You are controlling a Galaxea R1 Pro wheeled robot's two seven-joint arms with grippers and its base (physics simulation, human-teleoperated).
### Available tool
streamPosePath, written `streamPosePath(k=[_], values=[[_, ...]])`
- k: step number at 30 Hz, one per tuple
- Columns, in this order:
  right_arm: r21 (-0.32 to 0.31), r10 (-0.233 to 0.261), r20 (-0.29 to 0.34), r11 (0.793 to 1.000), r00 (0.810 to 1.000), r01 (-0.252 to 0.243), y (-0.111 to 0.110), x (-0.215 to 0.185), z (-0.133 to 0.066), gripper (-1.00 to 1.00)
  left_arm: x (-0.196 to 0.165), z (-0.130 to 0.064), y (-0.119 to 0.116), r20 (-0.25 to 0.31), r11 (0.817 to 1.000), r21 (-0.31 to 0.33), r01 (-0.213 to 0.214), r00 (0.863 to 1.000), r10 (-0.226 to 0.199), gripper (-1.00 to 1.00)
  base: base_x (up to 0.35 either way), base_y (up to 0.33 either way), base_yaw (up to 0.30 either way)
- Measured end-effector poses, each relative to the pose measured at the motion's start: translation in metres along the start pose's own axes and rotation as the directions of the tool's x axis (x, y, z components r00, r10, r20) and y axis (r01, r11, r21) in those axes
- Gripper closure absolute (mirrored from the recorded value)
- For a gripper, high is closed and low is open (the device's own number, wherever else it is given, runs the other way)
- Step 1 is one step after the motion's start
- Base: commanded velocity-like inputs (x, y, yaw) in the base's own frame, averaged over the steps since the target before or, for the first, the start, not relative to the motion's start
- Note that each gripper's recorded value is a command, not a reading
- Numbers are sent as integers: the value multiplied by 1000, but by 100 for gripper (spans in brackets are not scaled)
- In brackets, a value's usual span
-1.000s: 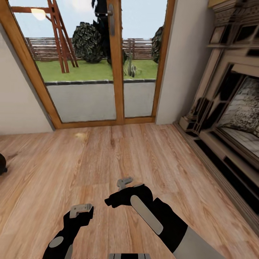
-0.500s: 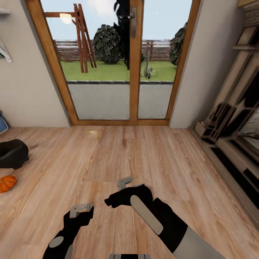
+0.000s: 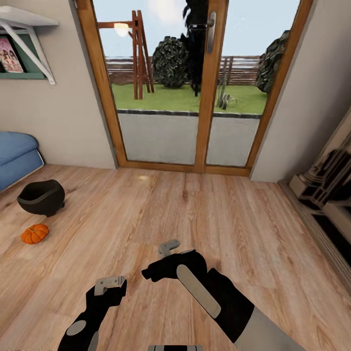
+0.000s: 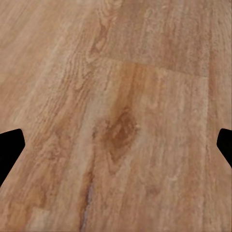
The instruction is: Place each of the two pumpkins and all three candles from the living room inside a cabinet in the living room (use any cabinet), then make sure every cabinet is closed, and position the cauldron so it is next to a table in the living room.
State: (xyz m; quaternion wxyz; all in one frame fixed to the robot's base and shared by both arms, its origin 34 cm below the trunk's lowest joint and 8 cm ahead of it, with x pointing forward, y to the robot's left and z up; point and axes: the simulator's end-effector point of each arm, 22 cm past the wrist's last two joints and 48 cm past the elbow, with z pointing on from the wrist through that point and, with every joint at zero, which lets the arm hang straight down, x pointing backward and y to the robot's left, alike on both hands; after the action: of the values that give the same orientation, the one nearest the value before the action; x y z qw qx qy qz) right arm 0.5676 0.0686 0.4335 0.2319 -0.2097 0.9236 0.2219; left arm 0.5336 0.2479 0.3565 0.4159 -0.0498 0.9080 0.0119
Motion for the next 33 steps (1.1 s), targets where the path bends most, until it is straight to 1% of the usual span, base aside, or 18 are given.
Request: streamPosePath(k=[4, 10, 19, 27, 29, 30, 33], values=[[-1, 0, 2, 1000, 1000, 0, 0, -1, -1, -100, -1, 0, 0, 1, 1000, 0, 0, 1000, 0, -100, 174, -195, 145], [-2, 2, -1, 1000, 1000, -2, 0, 0, 0, -100, 0, 0, 0, 0, 1000, 0, 0, 1000, 0, -100, 158, -138, 27], [-8, 4, 4, 1000, 1000, -4, 1, -1, -1, -100, 0, 0, 1, -1, 1000, -1, 1, 1000, -1, -100, 32, -21, 3], [-16, 17, 6, 1000, 1000, -16, 0, -3, -2, -100, 2, 0, 2, -9, 1000, -9, 5, 1000, -5, -100, 1, 0, 0], [-13, 18, 10, 1000, 1000, -18, 0, -4, -4, -100, 0, -1, 1, -8, 1000, -10, 14, 1000, -14, -100, 0, 0, 0], [-9, 17, 12, 1000, 1000, -17, -1, -6, -5, -100, 0, -1, 1, -12, 1000, -10, 29, 999, -29, -100, 0, 0, 0], [4, 10, 20, 1000, 1000, -11, -2, -9, -10, -100, 0, -3, 3, -19, 998, -19, 56, 998, -56, -100, 0, 0, 0]])
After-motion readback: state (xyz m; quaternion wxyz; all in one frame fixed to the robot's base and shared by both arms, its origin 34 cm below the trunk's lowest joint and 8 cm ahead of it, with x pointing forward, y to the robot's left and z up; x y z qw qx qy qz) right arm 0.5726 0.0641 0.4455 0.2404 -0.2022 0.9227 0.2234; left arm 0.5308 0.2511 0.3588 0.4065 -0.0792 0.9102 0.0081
